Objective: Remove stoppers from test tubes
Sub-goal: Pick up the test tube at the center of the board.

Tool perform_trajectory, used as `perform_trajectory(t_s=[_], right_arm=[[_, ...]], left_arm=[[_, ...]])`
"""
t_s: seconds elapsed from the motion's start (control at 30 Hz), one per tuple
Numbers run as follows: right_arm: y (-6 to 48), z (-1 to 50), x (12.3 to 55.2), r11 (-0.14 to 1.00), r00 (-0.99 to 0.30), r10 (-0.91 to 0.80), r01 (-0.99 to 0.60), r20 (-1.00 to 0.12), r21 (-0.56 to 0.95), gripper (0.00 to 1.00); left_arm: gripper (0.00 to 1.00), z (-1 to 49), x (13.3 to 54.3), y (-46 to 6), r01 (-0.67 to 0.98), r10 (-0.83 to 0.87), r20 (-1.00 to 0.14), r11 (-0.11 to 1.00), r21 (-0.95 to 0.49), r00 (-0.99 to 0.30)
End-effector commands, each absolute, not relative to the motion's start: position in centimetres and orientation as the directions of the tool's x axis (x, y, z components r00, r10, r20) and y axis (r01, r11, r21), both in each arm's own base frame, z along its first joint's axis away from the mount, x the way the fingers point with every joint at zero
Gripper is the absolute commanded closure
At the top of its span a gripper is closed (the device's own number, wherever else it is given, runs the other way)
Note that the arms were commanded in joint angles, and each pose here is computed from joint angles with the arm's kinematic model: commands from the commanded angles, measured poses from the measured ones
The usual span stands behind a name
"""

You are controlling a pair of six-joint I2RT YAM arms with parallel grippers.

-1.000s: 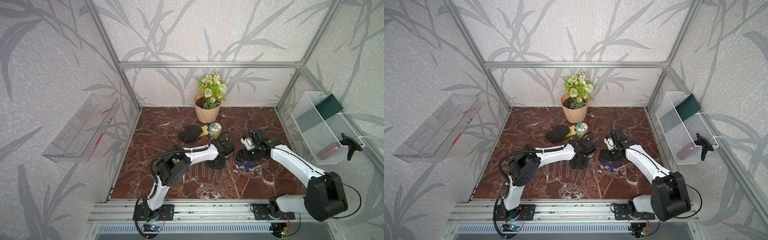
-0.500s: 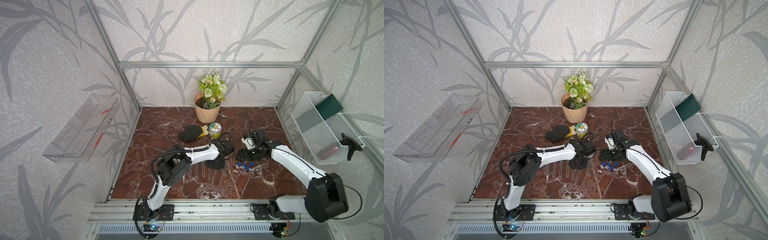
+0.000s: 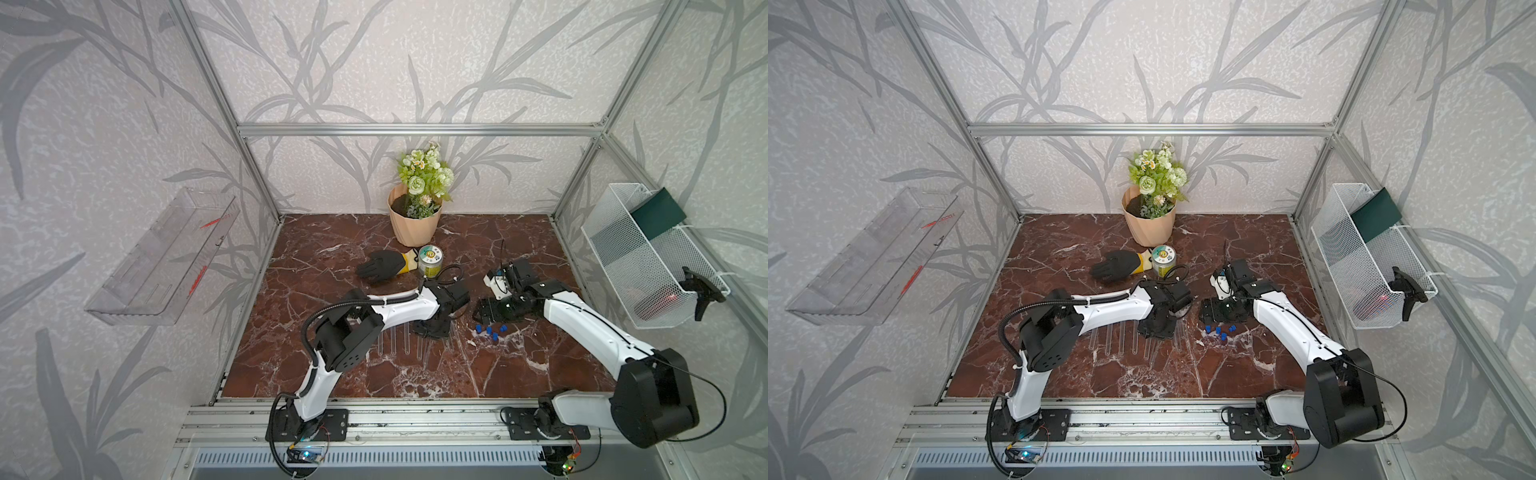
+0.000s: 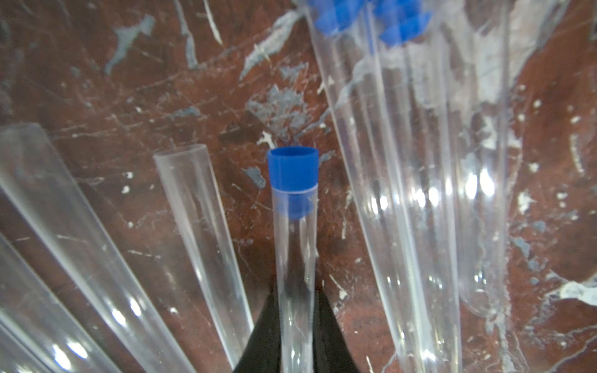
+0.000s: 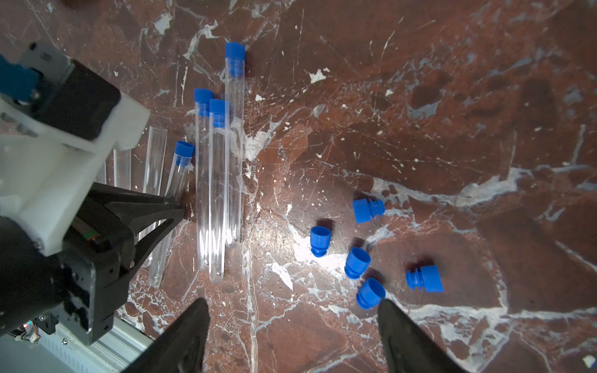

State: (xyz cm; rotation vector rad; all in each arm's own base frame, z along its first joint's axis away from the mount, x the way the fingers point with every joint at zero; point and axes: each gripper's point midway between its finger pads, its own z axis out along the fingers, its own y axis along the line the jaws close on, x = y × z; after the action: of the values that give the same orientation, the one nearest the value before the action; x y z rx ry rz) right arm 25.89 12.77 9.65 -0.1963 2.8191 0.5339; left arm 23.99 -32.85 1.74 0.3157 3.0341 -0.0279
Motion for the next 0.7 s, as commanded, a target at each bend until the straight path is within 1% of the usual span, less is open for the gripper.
perform_trajectory(t_s=[0.0,0.17,0.3,0.43,0.53,0.67], right_arm=[[12.8,10.0,25.6,0.915,-0.956,-0.057,-0.165,-0.287,0.369,0.17],[12.6,10.1,25.6,0.902,-0.959,-0.01,-0.131,-0.284,0.411,0.17],[13.5,10.6,25.6,0.872,-0.954,-0.009,-0.153,-0.298,0.465,0.17],[14.3,11.4,25.7,0.842,-0.944,-0.002,-0.18,-0.33,0.509,0.17],[15.1,11.9,25.7,0.81,-0.937,0.007,-0.199,-0.349,0.552,0.17],[16.6,12.9,25.8,0.741,-0.927,0.032,-0.229,-0.374,0.631,0.18]], left_arm=[[0.88,1.6,23.5,-32.6,0.214,0.214,-0.075,0.977,0.002,-0.974],[0.9,3.6,24.2,-33.9,0.211,0.191,-0.172,0.972,-0.107,-0.966],[0.91,5.4,24.5,-33.6,0.215,0.181,-0.233,0.968,-0.13,-0.955],[0.93,6.4,24.2,-32.9,0.216,0.171,-0.265,0.964,-0.152,-0.949],[0.94,7.3,23.8,-33.0,0.222,0.149,-0.305,0.95,-0.22,-0.941],[0.94,9.7,23.5,-33.8,0.248,0.101,-0.385,0.901,-0.356,-0.917]])
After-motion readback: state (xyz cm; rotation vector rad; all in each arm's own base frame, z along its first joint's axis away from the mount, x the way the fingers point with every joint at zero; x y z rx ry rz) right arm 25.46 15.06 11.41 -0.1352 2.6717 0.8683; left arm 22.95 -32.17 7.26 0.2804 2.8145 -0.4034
